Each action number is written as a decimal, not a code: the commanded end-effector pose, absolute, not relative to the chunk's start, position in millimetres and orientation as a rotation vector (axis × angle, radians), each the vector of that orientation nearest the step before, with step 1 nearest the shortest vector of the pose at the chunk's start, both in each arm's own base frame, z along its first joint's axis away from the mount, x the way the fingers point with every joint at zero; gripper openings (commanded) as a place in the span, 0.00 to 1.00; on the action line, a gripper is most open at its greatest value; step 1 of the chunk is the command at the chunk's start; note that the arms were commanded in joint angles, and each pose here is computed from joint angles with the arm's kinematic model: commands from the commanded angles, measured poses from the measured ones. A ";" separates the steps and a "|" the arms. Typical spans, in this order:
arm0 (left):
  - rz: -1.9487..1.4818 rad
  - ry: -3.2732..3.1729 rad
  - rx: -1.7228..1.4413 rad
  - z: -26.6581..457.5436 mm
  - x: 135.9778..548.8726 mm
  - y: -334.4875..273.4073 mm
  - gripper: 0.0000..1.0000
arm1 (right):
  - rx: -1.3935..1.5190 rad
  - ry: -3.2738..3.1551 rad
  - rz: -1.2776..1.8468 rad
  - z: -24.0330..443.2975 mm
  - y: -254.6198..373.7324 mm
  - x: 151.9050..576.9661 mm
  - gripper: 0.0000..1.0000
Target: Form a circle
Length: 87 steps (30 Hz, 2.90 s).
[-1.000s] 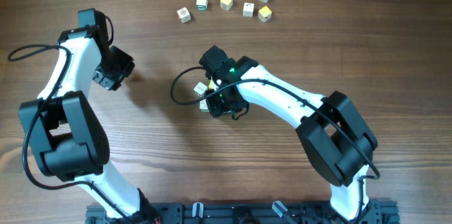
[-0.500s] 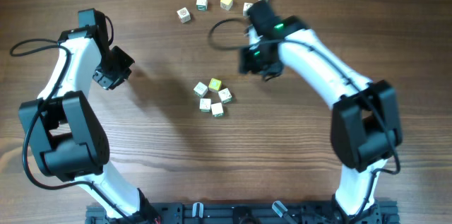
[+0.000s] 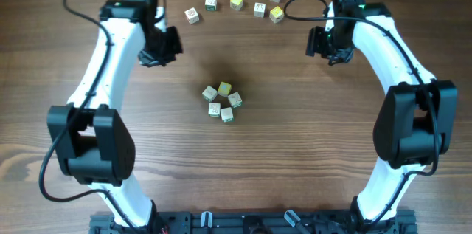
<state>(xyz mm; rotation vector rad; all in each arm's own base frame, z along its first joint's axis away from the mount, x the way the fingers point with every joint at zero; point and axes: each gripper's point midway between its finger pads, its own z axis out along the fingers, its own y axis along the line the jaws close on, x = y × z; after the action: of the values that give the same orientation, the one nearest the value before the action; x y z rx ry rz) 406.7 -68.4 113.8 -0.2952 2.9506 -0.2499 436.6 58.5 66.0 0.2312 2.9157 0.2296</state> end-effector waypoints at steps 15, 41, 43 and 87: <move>-0.250 2.543 -0.242 154.7 495.5 -73.0 0.18 | -0.034 2.910 0.702 94.3 159.9 413.1 0.32; -0.316 2.893 -0.260 44.0 420.2 -90.0 0.04 | 0.147 2.900 0.332 81.3 69.7 435.4 1.00; -0.315 2.922 -0.295 32.4 417.1 -91.0 0.04 | 0.163 2.882 0.327 82.1 63.9 439.9 1.00; -0.178 3.107 0.484 4.0 358.6 -123.2 0.06 | 0.126 2.674 0.344 100.6 66.6 487.1 1.00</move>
<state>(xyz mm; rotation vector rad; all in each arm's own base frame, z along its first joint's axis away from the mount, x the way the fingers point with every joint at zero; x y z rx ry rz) 367.2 -118.5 11.1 0.4457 3.0773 -0.1333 482.4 69.5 84.5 0.1269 2.7142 0.3560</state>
